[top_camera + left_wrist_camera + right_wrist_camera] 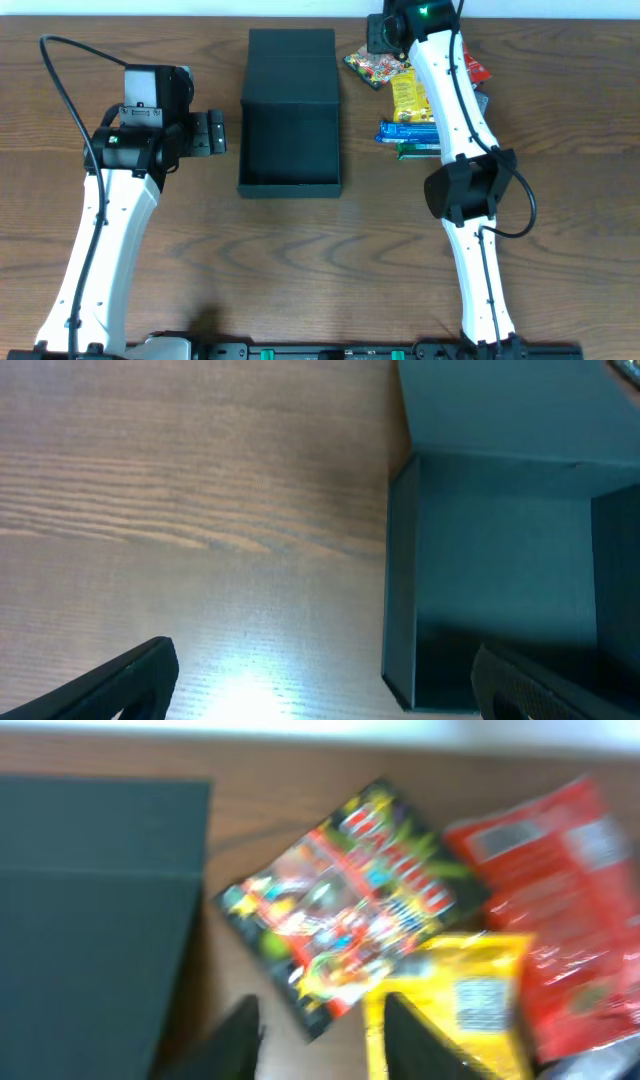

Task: Pack container
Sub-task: 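Reach the right gripper into the snack pile and grasp the Haribo bag, then lift the Haribo bag with the right gripper toward the box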

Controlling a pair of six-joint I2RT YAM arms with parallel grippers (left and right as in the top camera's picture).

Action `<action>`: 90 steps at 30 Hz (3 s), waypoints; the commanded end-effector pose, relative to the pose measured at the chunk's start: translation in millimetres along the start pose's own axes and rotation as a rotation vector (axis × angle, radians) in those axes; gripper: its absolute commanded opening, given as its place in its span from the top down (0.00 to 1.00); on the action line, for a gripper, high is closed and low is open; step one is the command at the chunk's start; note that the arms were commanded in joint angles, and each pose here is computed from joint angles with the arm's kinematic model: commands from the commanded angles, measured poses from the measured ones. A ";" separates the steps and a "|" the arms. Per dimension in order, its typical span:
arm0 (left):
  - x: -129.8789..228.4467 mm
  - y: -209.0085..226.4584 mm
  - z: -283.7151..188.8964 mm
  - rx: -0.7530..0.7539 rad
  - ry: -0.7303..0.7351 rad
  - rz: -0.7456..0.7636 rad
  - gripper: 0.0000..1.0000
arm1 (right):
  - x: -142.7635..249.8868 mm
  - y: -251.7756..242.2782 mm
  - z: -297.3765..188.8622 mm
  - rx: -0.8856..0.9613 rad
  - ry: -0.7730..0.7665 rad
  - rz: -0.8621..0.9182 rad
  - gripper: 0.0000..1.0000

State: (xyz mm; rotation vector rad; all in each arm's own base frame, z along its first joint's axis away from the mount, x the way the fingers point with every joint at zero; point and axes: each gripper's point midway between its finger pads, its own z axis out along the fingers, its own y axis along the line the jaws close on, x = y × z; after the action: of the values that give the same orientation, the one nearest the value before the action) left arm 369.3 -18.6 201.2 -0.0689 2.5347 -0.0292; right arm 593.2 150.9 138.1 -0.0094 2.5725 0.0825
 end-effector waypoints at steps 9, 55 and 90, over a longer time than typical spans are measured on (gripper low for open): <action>-4.7 2.1 0.1 -0.003 -0.014 0.068 0.05 | 67.7 2.3 -4.5 -0.101 0.333 0.338 0.50; -8.9 -7.5 29.3 0.044 0.004 0.082 0.05 | 122.6 -68.6 -122.3 -0.207 0.491 0.049 0.50; -5.4 -7.0 29.3 0.042 0.018 0.095 0.04 | 109.3 -9.0 65.7 -0.284 -0.071 0.538 0.28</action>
State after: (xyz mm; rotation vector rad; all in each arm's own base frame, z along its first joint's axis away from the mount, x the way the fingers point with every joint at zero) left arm 389.3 -28.3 179.5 0.0486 2.5544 -0.0591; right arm 534.4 156.2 38.8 0.4823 2.4060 0.6938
